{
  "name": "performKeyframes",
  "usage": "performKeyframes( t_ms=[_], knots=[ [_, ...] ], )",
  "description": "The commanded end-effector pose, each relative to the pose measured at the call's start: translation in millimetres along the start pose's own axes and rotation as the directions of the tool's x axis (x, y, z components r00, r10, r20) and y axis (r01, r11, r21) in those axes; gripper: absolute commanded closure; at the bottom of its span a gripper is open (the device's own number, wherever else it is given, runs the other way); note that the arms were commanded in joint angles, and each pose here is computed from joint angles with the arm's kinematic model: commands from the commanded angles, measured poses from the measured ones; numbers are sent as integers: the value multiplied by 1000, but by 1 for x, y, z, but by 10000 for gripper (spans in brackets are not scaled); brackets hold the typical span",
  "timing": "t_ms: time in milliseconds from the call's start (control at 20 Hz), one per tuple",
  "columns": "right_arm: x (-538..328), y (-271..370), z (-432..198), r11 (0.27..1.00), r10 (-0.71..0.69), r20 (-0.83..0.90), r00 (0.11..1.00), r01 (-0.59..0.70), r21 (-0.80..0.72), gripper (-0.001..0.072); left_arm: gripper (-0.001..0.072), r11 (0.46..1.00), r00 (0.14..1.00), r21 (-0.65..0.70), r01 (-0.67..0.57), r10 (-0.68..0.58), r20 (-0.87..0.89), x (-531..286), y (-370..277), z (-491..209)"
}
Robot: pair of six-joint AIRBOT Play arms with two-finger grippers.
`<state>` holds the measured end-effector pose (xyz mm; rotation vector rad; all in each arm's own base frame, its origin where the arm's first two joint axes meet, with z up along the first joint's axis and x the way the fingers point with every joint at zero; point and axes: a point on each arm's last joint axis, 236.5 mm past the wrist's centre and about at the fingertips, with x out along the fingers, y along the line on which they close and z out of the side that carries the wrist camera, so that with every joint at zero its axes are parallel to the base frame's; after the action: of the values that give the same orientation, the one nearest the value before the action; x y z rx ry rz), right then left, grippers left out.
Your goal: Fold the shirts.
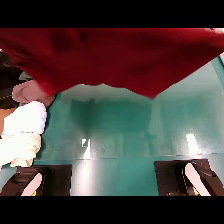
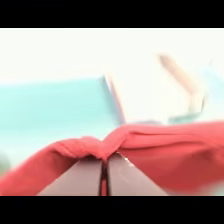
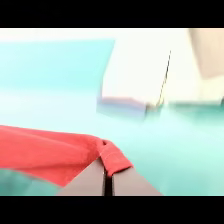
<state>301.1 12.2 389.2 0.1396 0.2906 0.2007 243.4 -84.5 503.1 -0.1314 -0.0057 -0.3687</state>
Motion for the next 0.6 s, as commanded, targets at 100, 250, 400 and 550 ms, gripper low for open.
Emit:
performKeyframes(
  t_ms=[100,250,400,550],
  knots=[
    [-90,39,83,980,-92,255,963,134,-150,698,685,994,939,111,-24,-15,342,-101,-43,110],
    [-96,29,85,973,-155,219,963,188,-136,698,685,997,965,56,-59,43,260,-77,-22,87],
    [-64,22,71,990,-88,96,992,97,-100,699,685,996,996,-23,-84,85,22,-6,17,14],
    [5,2,15,999,20,-162,987,-15,30,699,684,986,946,-105,-128,90,-311,71,60,-97]
  ],
)
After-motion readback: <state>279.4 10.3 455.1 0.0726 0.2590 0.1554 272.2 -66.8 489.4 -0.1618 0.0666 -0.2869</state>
